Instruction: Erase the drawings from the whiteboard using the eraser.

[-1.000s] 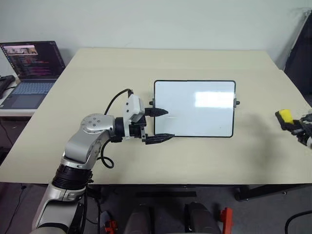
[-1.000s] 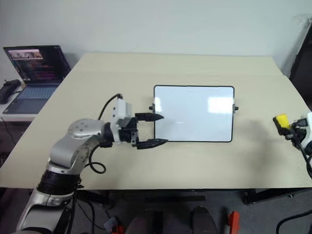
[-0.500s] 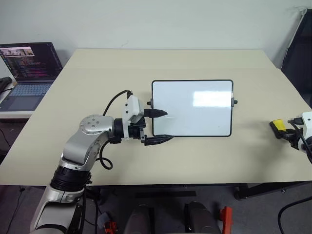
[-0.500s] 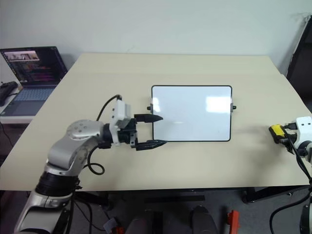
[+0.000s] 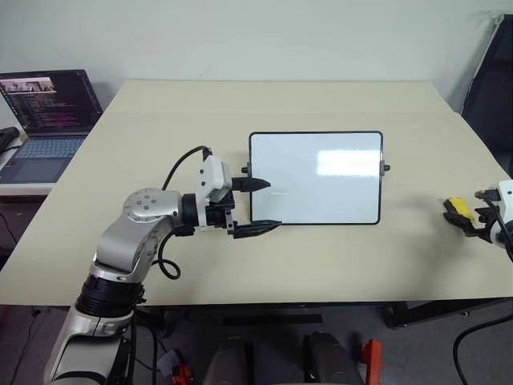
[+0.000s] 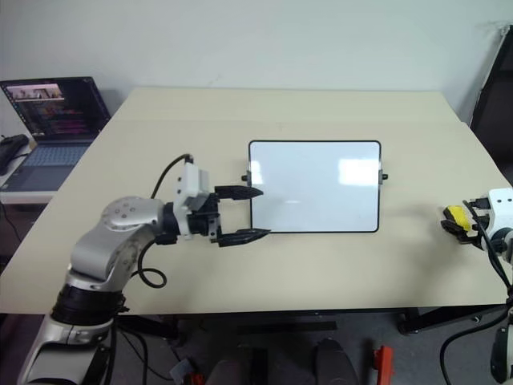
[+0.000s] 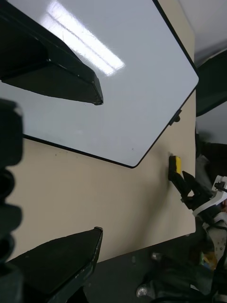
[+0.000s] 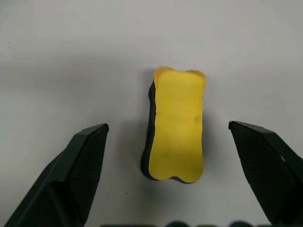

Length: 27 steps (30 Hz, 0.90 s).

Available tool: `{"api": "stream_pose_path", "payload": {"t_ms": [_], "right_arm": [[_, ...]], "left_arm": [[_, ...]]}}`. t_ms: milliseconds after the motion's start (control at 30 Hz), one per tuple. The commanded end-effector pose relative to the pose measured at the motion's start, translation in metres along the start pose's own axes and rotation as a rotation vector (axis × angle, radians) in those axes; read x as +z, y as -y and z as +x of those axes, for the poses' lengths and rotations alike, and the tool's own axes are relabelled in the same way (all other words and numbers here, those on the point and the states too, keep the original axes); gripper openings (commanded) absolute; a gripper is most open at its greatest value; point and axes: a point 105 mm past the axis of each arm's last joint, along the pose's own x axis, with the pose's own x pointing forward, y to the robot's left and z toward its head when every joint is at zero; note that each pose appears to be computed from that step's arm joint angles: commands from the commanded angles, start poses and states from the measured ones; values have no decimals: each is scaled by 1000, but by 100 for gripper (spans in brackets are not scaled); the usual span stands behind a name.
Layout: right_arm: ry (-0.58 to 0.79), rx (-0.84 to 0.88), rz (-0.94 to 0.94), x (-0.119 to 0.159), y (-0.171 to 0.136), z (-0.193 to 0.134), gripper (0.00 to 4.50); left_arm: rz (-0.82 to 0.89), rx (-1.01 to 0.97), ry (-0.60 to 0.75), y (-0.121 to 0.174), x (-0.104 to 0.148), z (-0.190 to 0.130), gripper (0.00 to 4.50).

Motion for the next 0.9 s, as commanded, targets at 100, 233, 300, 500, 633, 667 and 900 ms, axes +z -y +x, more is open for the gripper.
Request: {"api": "stream_pose_path", "payload": {"t_ms": [100, 233, 300, 500, 633, 667, 900], "right_arm": [[462, 3, -67, 95, -19, -29, 447], [584, 21, 6, 88, -48, -21, 447], [605, 8, 60, 77, -56, -14, 447], [619, 9, 128, 51, -81, 1, 447], [613, 2, 159, 40, -87, 9, 447], [611, -1, 165, 37, -88, 11, 447], [632, -52, 212, 31, -104, 24, 447]], "left_arm": [[70, 386, 59, -55, 12, -48, 450], [49, 664, 35, -83, -13, -70, 450], [27, 707, 23, -82, -29, -69, 450], [-20, 825, 32, -79, -59, -59, 450], [-33, 936, 37, -88, -73, -52, 450], [-33, 959, 33, -89, -77, -49, 450], [-29, 1090, 18, -99, -97, -37, 450]]}}
